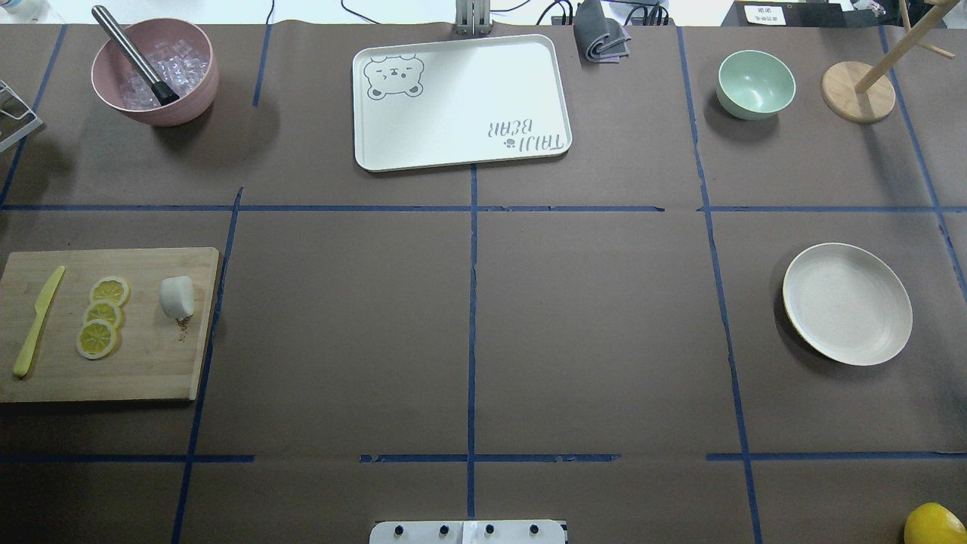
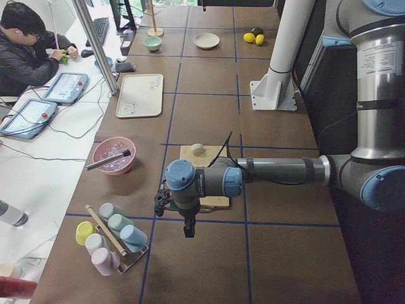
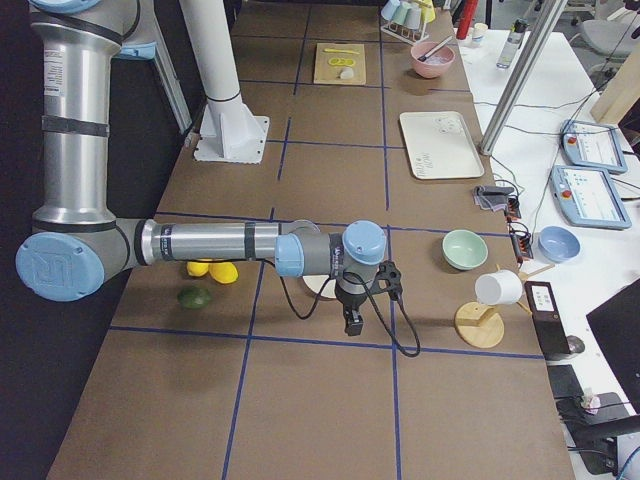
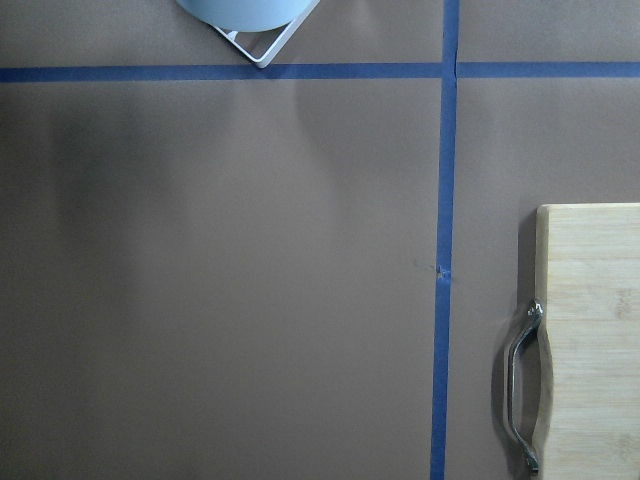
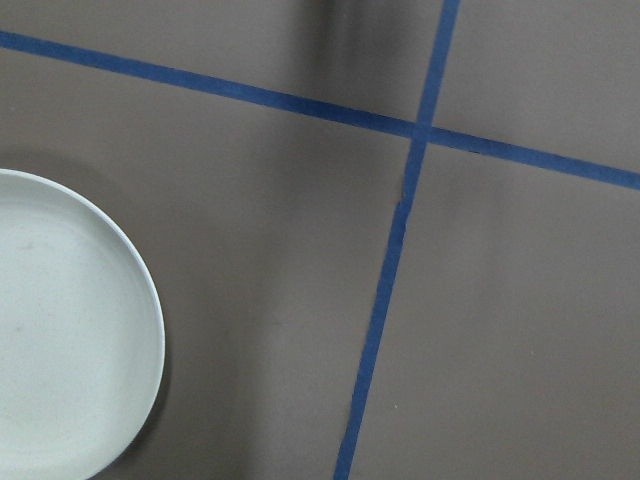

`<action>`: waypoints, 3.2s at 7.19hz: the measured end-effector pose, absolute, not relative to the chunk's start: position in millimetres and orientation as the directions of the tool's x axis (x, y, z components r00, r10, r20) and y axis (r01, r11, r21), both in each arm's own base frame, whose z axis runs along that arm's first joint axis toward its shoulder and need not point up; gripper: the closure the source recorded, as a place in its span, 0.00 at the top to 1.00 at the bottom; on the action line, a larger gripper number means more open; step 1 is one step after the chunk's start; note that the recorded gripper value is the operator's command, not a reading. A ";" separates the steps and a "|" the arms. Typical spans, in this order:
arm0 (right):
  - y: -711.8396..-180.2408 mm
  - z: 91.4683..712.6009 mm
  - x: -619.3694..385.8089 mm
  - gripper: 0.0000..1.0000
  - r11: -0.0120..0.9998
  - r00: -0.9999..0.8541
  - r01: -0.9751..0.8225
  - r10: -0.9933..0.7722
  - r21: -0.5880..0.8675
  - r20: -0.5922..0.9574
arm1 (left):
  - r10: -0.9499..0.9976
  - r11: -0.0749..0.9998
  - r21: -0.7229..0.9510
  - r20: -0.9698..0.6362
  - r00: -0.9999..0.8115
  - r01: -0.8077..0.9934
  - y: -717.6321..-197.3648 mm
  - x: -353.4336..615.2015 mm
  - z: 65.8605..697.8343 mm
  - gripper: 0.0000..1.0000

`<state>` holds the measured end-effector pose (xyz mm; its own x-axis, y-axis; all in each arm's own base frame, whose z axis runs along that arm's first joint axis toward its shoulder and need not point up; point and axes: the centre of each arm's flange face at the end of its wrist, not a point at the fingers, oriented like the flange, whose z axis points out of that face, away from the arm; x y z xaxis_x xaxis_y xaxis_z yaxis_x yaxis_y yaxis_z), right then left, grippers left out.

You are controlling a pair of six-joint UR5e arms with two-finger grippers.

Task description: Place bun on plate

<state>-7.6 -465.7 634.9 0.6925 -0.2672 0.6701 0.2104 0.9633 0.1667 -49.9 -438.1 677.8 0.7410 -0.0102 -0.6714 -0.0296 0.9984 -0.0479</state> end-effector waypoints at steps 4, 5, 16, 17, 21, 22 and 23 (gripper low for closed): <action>-463.8 649.3 -103.2 0.98 0.980 0.661 0.096 -0.195 0.176 0.724 | -0.010 0.999 -0.047 -0.671 0.741 -0.028 -434.0 -50.5 676.7 1.00; -457.3 661.5 -128.0 0.88 0.984 0.648 0.044 -0.158 0.170 0.745 | -0.009 0.999 -0.046 -0.672 0.741 -0.029 -434.1 -50.3 676.6 1.00; -467.6 543.1 -187.6 0.00 0.986 0.493 -0.028 -0.129 0.164 0.861 | -0.006 0.999 -0.043 -0.672 0.741 -0.031 -434.7 -49.9 676.1 1.00; -477.6 488.2 -215.3 0.00 0.992 0.451 -0.049 -0.078 0.112 0.889 | -0.007 0.999 -0.044 -0.672 0.741 -0.031 -434.6 -49.9 676.3 1.00; -468.5 328.0 -379.3 0.00 0.991 0.373 -0.124 0.083 -0.039 0.924 | -0.010 0.998 -0.049 -0.671 0.741 -0.031 -434.2 -50.0 678.6 1.00; -457.3 302.0 -422.0 0.00 0.988 0.403 -0.148 0.099 -0.043 0.910 | -0.011 0.998 -0.050 -0.671 0.741 -0.030 -434.1 -50.0 679.0 1.00; -439.9 284.3 -464.6 0.00 0.985 0.432 -0.169 0.107 -0.035 0.895 | -0.011 0.998 -0.050 -0.671 0.741 -0.030 -434.0 -49.9 679.3 1.00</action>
